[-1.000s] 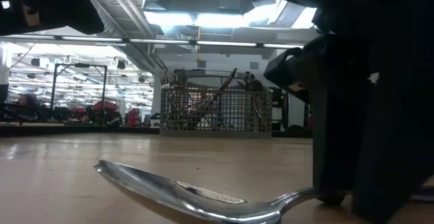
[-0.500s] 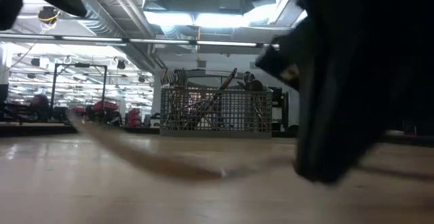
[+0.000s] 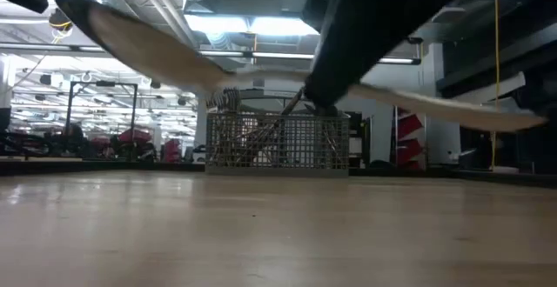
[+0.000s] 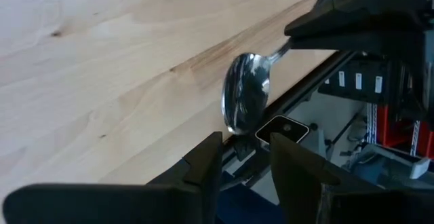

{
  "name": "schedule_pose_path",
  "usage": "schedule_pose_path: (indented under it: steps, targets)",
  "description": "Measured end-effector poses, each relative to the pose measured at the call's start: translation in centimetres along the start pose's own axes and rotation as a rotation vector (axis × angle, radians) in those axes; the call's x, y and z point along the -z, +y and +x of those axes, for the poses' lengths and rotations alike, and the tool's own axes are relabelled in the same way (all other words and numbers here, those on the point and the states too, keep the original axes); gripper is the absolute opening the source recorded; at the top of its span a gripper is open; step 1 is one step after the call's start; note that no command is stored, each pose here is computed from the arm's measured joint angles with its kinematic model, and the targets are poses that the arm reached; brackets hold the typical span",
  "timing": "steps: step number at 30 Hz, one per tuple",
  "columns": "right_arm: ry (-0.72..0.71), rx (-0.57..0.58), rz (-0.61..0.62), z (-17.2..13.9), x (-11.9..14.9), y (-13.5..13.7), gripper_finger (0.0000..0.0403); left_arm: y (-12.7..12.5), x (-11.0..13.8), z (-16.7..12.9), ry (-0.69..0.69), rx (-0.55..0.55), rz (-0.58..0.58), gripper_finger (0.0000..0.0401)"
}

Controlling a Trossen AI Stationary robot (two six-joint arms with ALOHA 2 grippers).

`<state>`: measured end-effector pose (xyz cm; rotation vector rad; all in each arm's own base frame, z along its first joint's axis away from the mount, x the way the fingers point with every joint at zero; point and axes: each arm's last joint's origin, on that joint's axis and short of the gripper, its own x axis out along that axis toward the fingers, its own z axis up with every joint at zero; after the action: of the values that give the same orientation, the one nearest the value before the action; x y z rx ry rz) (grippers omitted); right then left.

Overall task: Sort silverware
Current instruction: Put the silver spoon into the dishwasher utensil holder

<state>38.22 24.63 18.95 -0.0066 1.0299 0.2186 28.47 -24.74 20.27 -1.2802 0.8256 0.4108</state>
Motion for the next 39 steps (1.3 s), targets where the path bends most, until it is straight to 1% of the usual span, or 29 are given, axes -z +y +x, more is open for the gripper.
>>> schedule_pose_path:
  steps: [17,27,29,32,34,37,39]
  targets:
    - [-0.071,-0.029,0.009,-0.6,-1.1,0.4,0.0008,0.0,-0.2,0.0,-0.032,0.008,-0.006,0.0111]
    - [-0.094,0.025,0.019,-0.6,-1.2,0.3,0.0008,0.0,-0.2,0.0,-0.033,0.008,0.029,0.0111]
    - [-0.097,0.028,0.019,-0.6,-1.2,0.3,0.0009,0.0,-0.2,0.0,-0.033,0.007,0.055,0.0111]
    - [-0.1,0.033,0.019,-0.6,-1.2,0.3,0.0011,0.0,-0.2,0.0,-0.033,0.007,0.093,0.0092]
    - [-0.101,0.032,0.019,-0.6,-1.2,0.3,0.0012,-0.1,-0.2,0.0,-0.033,0.009,0.103,0.0068]
    - [-0.101,0.031,0.019,-0.7,-1.2,0.3,0.0013,-0.1,-0.2,0.0,-0.044,0.011,0.103,0.0022]
    - [-0.101,0.031,0.021,-0.7,-1.2,0.4,0.0013,-0.1,-0.3,0.0,-0.065,0.013,0.104,0.0008]
